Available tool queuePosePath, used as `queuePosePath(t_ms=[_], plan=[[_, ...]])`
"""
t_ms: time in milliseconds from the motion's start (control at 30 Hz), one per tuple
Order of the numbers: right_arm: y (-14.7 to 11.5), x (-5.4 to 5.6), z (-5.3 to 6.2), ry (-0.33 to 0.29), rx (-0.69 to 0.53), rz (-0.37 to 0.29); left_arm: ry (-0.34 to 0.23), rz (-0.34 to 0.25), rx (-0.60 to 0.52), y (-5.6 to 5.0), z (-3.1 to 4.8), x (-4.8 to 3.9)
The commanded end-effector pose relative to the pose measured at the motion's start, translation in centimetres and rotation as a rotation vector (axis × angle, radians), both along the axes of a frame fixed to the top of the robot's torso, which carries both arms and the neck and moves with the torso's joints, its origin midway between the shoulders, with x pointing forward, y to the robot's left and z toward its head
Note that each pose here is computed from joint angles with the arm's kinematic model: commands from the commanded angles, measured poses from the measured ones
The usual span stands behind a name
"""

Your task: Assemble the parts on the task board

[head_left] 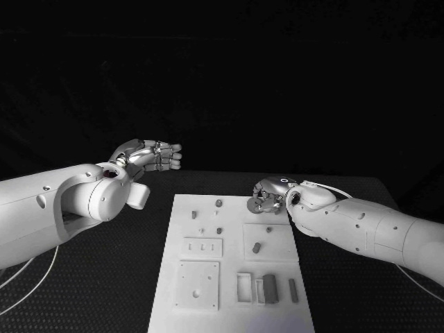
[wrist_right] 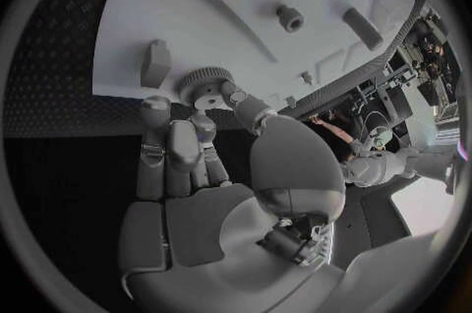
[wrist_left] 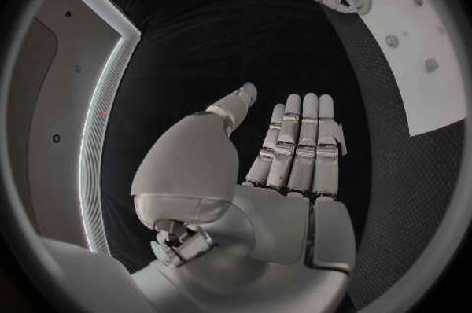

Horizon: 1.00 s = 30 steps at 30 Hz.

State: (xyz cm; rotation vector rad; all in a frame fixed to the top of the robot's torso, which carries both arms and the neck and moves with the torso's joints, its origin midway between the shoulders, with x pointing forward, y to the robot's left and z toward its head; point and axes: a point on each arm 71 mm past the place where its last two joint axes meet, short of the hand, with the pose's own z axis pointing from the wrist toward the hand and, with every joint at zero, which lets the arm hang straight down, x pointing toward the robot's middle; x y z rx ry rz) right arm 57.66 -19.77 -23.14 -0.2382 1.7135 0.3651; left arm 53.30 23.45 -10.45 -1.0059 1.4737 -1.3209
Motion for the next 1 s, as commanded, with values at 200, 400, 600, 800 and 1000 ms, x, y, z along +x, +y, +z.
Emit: queuePosePath(t_ms=[200,400,600,800,1000], plan=[[-0.07,-0.65,-1.66,0.05,-0.065,0.018,-0.011,-0.015,-0.005,-0.09,0.17,-0.1],[-0.26,-0.69,-1.71,0.049,-0.067,0.02,-0.011,-0.014,-0.005,-0.03,0.17,-0.1],[-0.53,-0.74,-1.82,0.053,-0.066,0.017,-0.011,-0.012,-0.004,0.06,0.17,-0.1],[-0.67,-0.65,-1.61,0.014,-0.076,0.016,-0.011,-0.012,-0.004,0.1,0.17,-0.12],[-0.51,-0.68,-1.37,-0.027,-0.086,0.024,-0.011,-0.011,-0.004,0.15,0.17,-0.14]])
